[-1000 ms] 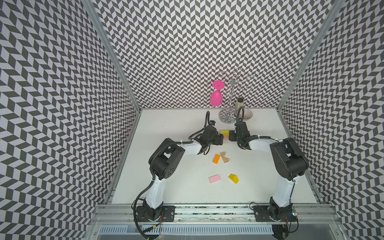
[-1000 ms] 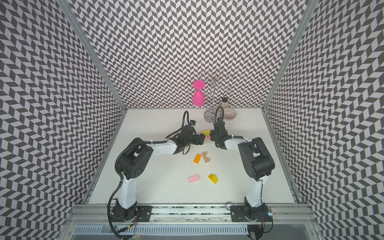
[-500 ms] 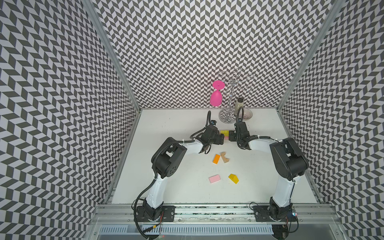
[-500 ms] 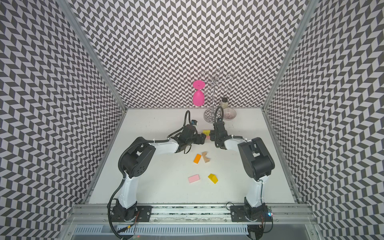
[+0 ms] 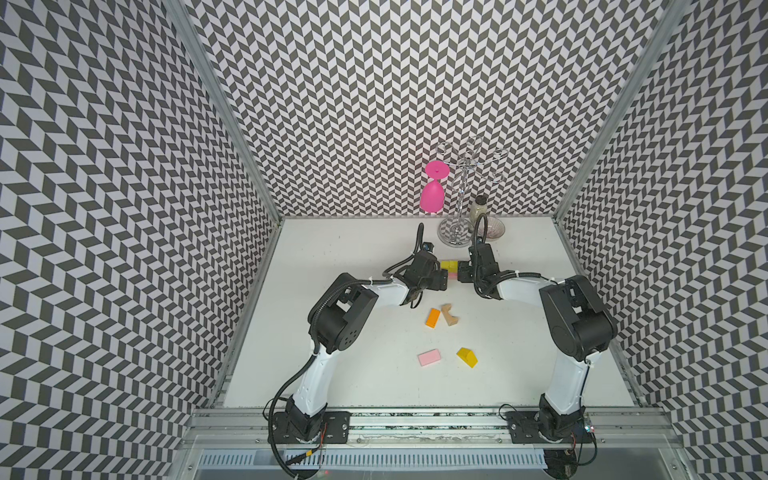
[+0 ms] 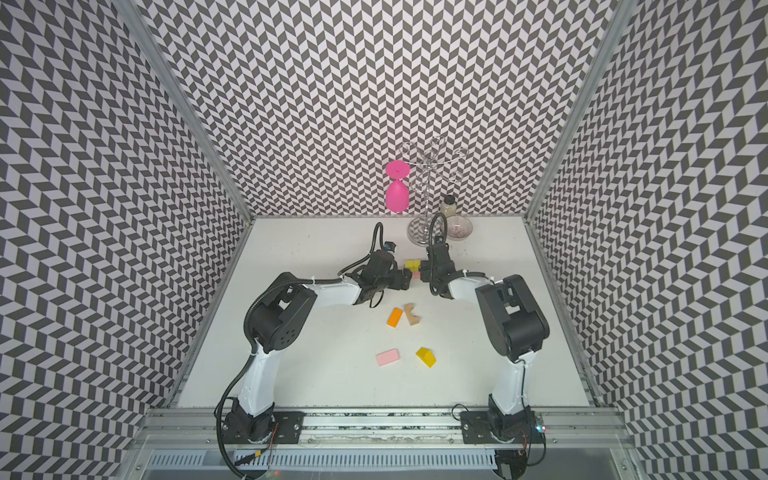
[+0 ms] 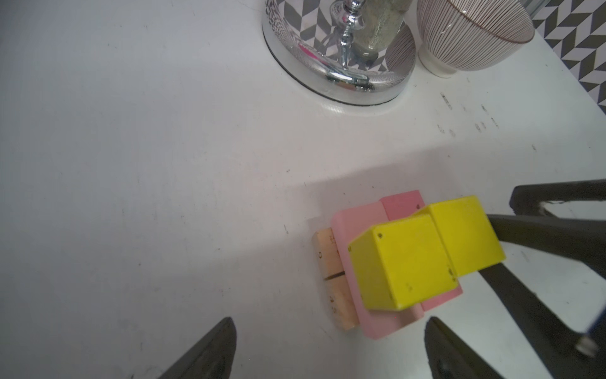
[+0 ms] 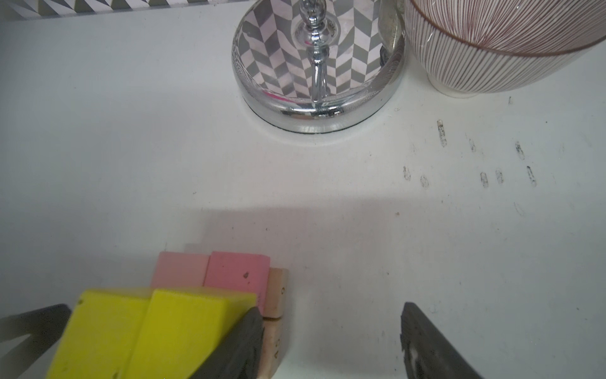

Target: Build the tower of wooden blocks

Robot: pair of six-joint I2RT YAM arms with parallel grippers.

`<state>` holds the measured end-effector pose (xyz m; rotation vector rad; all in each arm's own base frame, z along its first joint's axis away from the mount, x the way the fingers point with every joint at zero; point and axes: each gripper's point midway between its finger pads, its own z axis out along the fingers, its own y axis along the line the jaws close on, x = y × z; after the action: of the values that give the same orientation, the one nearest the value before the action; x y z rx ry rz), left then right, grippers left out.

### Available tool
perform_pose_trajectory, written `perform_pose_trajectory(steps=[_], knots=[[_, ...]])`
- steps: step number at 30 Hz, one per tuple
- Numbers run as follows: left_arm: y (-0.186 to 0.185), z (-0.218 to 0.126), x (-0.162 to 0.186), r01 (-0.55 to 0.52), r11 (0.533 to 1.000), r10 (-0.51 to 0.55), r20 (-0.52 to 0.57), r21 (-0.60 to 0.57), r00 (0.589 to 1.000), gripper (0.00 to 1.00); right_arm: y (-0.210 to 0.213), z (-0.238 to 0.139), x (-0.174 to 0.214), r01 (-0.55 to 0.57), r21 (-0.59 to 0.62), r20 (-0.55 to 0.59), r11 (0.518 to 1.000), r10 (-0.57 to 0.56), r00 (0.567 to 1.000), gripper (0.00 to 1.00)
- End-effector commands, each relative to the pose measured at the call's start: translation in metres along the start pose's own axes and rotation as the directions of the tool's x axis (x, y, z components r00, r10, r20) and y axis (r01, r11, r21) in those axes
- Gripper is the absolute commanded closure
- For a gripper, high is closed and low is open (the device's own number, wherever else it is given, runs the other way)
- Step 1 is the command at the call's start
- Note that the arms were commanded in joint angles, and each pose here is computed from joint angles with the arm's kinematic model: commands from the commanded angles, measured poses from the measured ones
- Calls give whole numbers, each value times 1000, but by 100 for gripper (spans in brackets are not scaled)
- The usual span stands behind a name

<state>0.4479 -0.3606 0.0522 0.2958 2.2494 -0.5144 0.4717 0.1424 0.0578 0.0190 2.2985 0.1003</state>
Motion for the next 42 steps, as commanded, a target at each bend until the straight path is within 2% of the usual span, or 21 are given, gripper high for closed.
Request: perform_pose_trajectory(steps=[1, 29, 36, 42], knots=[[-5, 3, -8, -6, 1000, 6, 17, -9, 1000, 10, 1, -3, -12, -16, -5, 48, 1000, 16, 999, 34], [-4, 9, -10, -36, 999, 36, 7, -26, 999, 10, 1, -3, -12, -17, -5, 48, 1000, 17, 999, 34], [-19, -17, -22, -51, 998, 49, 49, 31, 998, 10, -5, -1, -14, -38, 2, 45, 999, 38, 998, 34], [-24, -58, -56, -43, 998, 34, 166, 54, 986, 10, -17, -7, -20, -86, -27, 65, 996, 87, 994, 34]])
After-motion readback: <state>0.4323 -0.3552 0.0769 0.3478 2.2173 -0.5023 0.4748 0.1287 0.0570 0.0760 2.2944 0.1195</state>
